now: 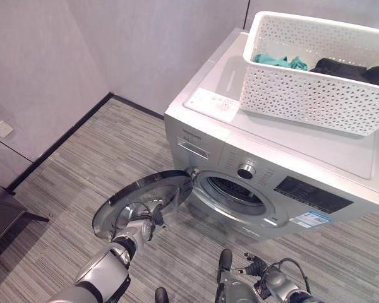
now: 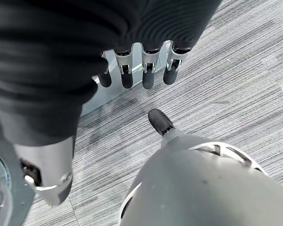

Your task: Grab the laundry basket,head to the washer,open it,put in the laundry and shut it.

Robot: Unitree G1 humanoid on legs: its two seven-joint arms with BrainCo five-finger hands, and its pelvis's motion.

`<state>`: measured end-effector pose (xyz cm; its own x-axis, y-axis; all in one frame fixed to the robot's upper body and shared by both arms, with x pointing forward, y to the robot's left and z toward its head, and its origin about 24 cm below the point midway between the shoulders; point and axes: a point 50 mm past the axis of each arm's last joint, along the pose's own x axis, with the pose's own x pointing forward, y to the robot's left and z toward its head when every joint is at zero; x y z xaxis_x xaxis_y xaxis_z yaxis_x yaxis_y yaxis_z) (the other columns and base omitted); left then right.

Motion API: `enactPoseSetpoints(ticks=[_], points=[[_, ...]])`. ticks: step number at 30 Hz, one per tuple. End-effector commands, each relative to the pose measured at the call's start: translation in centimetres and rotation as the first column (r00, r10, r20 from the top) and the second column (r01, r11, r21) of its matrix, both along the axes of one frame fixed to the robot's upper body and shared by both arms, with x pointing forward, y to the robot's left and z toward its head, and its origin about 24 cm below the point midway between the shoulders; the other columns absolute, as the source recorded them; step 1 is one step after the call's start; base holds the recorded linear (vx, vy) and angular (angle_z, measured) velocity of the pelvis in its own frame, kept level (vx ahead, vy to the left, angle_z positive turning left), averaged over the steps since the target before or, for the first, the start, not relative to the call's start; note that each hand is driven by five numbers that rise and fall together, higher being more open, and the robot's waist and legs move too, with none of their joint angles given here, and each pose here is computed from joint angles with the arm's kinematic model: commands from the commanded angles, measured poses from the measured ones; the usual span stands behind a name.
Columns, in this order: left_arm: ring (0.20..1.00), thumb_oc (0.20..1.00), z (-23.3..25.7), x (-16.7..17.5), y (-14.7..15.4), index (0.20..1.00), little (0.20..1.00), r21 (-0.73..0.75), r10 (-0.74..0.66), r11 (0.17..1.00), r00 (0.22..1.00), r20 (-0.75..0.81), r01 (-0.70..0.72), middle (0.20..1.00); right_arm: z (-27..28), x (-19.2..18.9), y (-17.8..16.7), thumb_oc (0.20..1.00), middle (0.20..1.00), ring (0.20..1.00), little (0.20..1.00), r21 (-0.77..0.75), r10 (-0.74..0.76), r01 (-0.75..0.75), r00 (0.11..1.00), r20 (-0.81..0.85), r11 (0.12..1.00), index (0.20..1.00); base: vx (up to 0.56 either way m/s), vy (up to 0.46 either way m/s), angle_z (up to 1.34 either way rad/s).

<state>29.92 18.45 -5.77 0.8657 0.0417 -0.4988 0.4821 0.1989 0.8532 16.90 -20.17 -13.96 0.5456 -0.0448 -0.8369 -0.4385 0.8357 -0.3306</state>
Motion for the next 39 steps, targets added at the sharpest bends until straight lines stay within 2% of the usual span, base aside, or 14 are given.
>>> enactPoseSetpoints(ticks=[1, 10, 12, 13, 15, 18, 20, 23, 26, 29, 33, 35, 36, 39], points=[[1.0, 1.0, 2.0, 1.4, 3.7, 1.0, 1.0, 0.028, 0.155, 0.987, 0.986, 0.067, -0.157, 1.0, -0.4, -0.2, 0.9, 1.0, 1.0, 1.0, 1.0, 0.007, 0.013, -0.013, 1.0, -0.026, 1.0, 1.0, 0.0, 0.0, 0.0], [1.0, 1.0, 0.9, 0.5, 2.1, 1.0, 1.0, -0.145, 0.214, 0.968, 0.975, 0.066, -0.203, 1.0, -0.8, -1.0, 0.5, 1.0, 1.0, 1.0, 1.0, -0.003, -0.036, 0.036, 0.997, -0.063, 0.999, 1.0, 0.0, 0.007, 0.12], [1.0, 1.0, -0.3, -0.7, 1.1, 1.0, 1.0, -0.305, 0.297, 0.912, 0.954, 0.027, -0.275, 1.0, -1.0, -1.6, -0.1, 1.0, 1.0, 1.0, 1.0, -0.003, -0.098, 0.098, 0.992, -0.079, 0.995, 1.0, 0.02, 0.036, 0.17], [1.0, 1.0, -1.6, -2.2, 0.7, 1.0, 1.0, -0.416, 0.374, 0.839, 0.927, -0.029, -0.351, 1.0, -1.2, -2.1, -0.5, 1.0, 1.0, 1.0, 1.0, 0.01, -0.166, 0.167, 0.982, -0.091, 0.986, 1.0, 0.01, 0.037, 0.25], [1.0, 1.0, -3.2, -4.3, 0.0, 1.0, 1.0, -0.461, 0.392, 0.797, 0.915, -0.097, -0.39, 1.0, -1.3, -2.6, -0.8, 1.0, 1.0, 1.0, 1.0, 0.021, -0.225, 0.228, 0.969, -0.103, 0.973, 1.0, 0.02, 0.042, 0.22], [1.0, 1.0, -7.0, -10.0, -0.1, 1.0, 1.0, -0.388, 0.388, 0.786, 0.873, -0.295, -0.481, 1.0, -1.7, -3.6, -1.1, 1.0, 1.0, 1.0, 1.0, 0.02, -0.263, 0.269, 0.954, -0.144, 0.963, 1.0, 0.02, 0.037, 0.23], [1.0, 1.0, -7.6, -11.2, 0.3, 1.0, 1.0, -0.362, 0.398, 0.783, 0.855, -0.332, -0.505, 1.0, -1.7, -3.7, -1.1, 1.0, 1.0, 1.0, 1.0, 0.025, -0.27, 0.276, 0.952, -0.146, 0.961, 1.0, 0.0, 0.033, 0.2], [1.0, 1.0, -9.7, -16.4, 2.0, 1.0, 1.0, -0.251, 0.446, 0.761, 0.763, -0.467, -0.598, 1.0, -1.6, -3.5, -1.4, 1.0, 1.0, 1.0, 1.0, 0.047, -0.305, 0.314, 0.943, -0.136, 0.948, 1.0, 0.01, 0.061, 0.04], [1.0, 1.0, -10.2, -18.4, 2.8, 1.0, 1.0, -0.213, 0.481, 0.735, 0.715, -0.507, -0.644, 1.0, -1.4, -3.2, -1.5, 1.0, 1.0, 1.0, 1.0, 0.075, -0.333, 0.343, 0.935, -0.119, 0.936, 1.0, -0.02, 0.061, -0.05], [1.0, 1.0, -10.8, -21.9, 4.4, 1.0, 1.0, -0.151, 0.578, 0.63, 0.59, -0.564, -0.762, 1.0, -1.2, -2.7, -1.4, 1.0, 1.0, 1.0, 1.0, 0.138, -0.383, 0.394, 0.919, -0.098, 0.909, 1.0, -0.02, 0.079, -0.07], [1.0, 1.0, -10.9, -24.1, 5.7, 1.0, 1.0, -0.088, 0.636, 0.566, 0.502, -0.585, -0.82, 1.0, -0.8, -1.9, -0.6, 1.0, 1.0, 1.0, 1.0, 0.233, -0.406, 0.409, 0.912, -0.065, 0.882, 1.0, -0.02, 0.075, -0.08], [1.0, 1.0, -10.9, -25.1, 6.3, 1.0, 1.0, -0.056, 0.658, 0.542, 0.465, -0.592, -0.839, 1.0, 0.2, -0.6, -0.4, 1.0, 1.0, 1.0, 1.0, 0.308, -0.412, 0.393, 0.911, -0.002, 0.867, 1.0, -0.06, 0.125, -0.23], [1.0, 1.0, -10.8, -26.1, 7.1, 1.0, 1.0, -0.03, 0.685, 0.512, 0.429, -0.589, -0.859, 1.0, 2.2, 1.2, -0.6, 1.0, 1.0, 1.0, 1.0, 0.387, -0.412, 0.339, 0.903, 0.121, 0.857, 1.0, -0.06, 0.129, -0.38], [1.0, 1.0, -10.7, -26.7, 7.5, 1.0, 1.0, -0.014, 0.689, 0.51, 0.418, -0.592, -0.86, 1.0, 5.4, 2.7, -1.7, 1.0, 1.0, 1.0, 1.0, 0.451, -0.43, 0.277, 0.857, 0.284, 0.849, 1.0, -0.05, 0.169, -0.33]])
